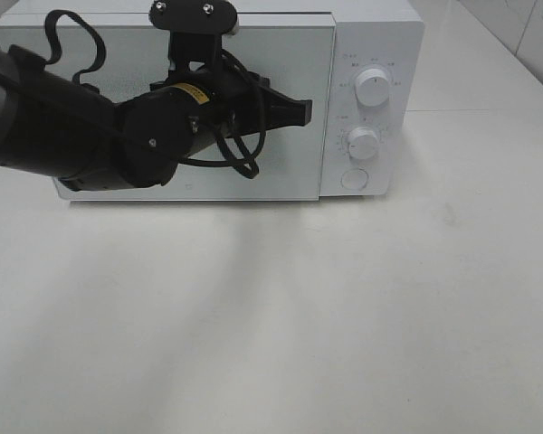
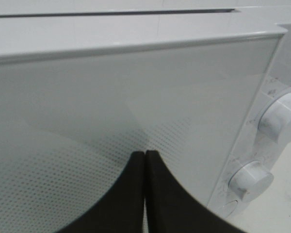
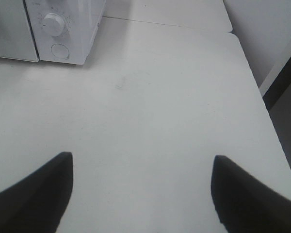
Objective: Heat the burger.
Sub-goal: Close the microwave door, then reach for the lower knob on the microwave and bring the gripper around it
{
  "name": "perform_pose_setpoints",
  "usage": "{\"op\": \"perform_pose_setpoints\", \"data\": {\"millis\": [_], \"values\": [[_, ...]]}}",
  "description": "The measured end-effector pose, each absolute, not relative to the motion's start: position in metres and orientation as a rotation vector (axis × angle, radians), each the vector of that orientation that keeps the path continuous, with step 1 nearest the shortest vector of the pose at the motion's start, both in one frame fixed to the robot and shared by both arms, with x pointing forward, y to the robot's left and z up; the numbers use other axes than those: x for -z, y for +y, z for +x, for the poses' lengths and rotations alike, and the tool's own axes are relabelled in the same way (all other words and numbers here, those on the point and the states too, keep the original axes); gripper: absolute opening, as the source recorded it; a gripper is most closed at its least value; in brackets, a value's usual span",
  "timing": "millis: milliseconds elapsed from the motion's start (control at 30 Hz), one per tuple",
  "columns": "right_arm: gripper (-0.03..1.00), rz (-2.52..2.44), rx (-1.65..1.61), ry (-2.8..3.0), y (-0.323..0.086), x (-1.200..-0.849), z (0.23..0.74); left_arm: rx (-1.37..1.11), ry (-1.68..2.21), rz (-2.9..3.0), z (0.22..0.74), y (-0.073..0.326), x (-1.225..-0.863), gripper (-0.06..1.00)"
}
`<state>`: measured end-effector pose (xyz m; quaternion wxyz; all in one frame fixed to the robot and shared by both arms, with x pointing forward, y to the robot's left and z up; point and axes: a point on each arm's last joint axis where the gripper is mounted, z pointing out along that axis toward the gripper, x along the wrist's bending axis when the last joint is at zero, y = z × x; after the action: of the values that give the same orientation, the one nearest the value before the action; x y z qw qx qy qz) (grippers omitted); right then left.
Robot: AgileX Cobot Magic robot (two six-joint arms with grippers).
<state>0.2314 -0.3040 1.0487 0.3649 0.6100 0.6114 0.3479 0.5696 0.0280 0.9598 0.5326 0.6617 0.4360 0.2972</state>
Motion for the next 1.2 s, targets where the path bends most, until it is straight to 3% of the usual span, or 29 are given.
{"op": "perform_pose_setpoints", "data": {"millis": [633,1033,1067,1100,1133,1167,1200], "values": [[0.76,1.569,-0.894,1.572,-0.304,-1.049,0.231,-0.671,1.028,1.687,0.579,0.020,-0.963,0.00],[0.76,1.569,-0.894,1.572,-0.304,-1.049,0.231,-0.663,0.971,1.791,0.549,0.024,-0.970,0.01],[0.76,1.569,-0.894,1.572,-0.304,-1.049,0.231,-0.601,0.992,1.844,0.541,0.025,-0.966,0.09],[0.76,1.569,-0.894,1.572,-0.304,-1.049,0.231,-0.526,1.009,1.899,0.535,0.025,-0.965,0.25],[0.76,1.569,-0.894,1.572,-0.304,-1.049,0.231,-0.526,1.009,1.899,0.535,0.025,-0.965,0.25],[0.76,1.569,-0.894,1.572,-0.304,-1.049,0.231,-0.491,1.011,1.928,0.532,0.025,-0.964,0.38],[0.76,1.569,-0.894,1.572,-0.304,-1.049,0.231,-0.427,1.013,1.978,0.526,0.025,-0.963,0.68]]}}
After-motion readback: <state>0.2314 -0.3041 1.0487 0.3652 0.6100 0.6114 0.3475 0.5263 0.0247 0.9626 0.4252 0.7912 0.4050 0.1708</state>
